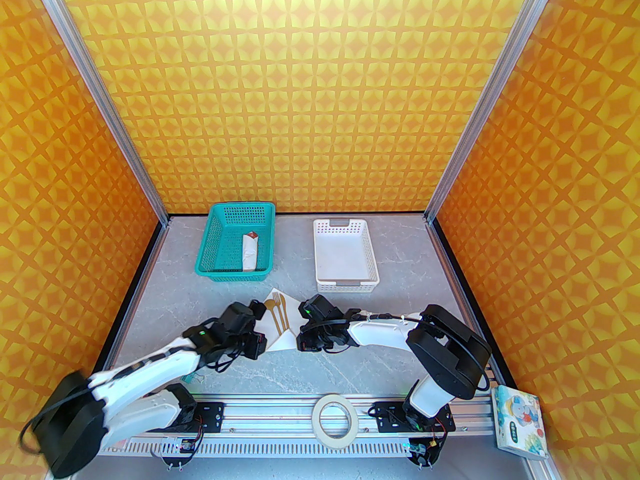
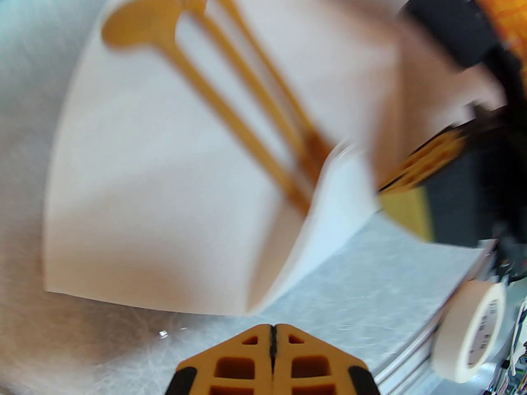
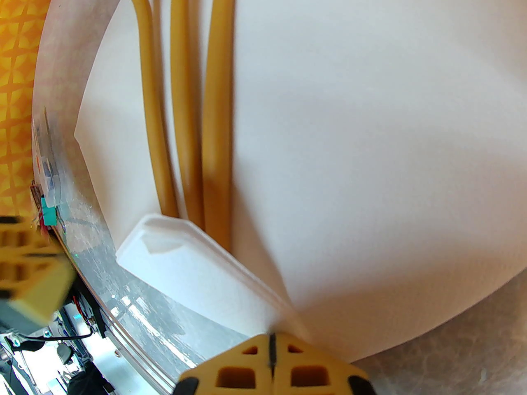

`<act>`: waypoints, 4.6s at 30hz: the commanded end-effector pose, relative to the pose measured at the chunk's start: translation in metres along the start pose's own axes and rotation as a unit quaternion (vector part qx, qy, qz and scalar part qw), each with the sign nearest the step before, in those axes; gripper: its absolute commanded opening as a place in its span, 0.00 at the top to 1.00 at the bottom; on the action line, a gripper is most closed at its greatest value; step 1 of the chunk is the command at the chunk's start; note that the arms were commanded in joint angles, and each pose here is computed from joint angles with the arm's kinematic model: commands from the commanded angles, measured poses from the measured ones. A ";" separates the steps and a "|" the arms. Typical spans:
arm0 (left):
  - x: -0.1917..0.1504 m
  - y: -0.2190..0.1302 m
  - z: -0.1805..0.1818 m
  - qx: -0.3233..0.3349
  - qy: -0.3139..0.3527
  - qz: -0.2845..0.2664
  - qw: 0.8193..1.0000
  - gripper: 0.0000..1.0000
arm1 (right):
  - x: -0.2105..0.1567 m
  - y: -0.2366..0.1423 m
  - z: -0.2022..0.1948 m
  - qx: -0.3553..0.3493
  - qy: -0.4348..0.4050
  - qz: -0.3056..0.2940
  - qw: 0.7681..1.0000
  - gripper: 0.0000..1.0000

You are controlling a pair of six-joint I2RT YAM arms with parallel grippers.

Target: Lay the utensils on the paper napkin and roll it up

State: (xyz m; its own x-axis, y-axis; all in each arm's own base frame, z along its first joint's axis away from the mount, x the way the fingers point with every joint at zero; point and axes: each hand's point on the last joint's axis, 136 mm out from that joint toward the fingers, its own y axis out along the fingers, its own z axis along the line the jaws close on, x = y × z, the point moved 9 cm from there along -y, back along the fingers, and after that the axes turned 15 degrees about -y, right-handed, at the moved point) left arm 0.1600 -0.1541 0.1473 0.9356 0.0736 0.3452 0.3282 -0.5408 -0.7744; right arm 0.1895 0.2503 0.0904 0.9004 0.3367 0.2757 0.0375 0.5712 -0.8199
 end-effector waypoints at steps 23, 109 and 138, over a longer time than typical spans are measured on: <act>0.007 0.012 -0.011 -0.138 -0.062 0.016 0.988 1.00 | -0.017 0.002 -0.003 -0.019 0.054 -0.006 0.998 1.00; 0.001 0.067 0.020 -0.073 -0.074 0.110 0.989 1.00 | 0.061 -0.025 -0.036 -0.265 -0.021 -0.052 0.963 0.26; -0.001 0.066 0.021 -0.072 -0.074 0.109 0.989 1.00 | 0.063 -0.013 -0.002 -0.114 -0.005 -0.058 0.992 0.29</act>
State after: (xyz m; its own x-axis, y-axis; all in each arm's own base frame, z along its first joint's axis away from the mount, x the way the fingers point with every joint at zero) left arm 0.1837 -0.1754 0.0833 0.9957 0.0538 0.0754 0.0918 -0.6847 -0.7230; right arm 0.2546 0.2399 0.1065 0.8804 0.3042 0.3639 0.2929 0.2548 -0.9216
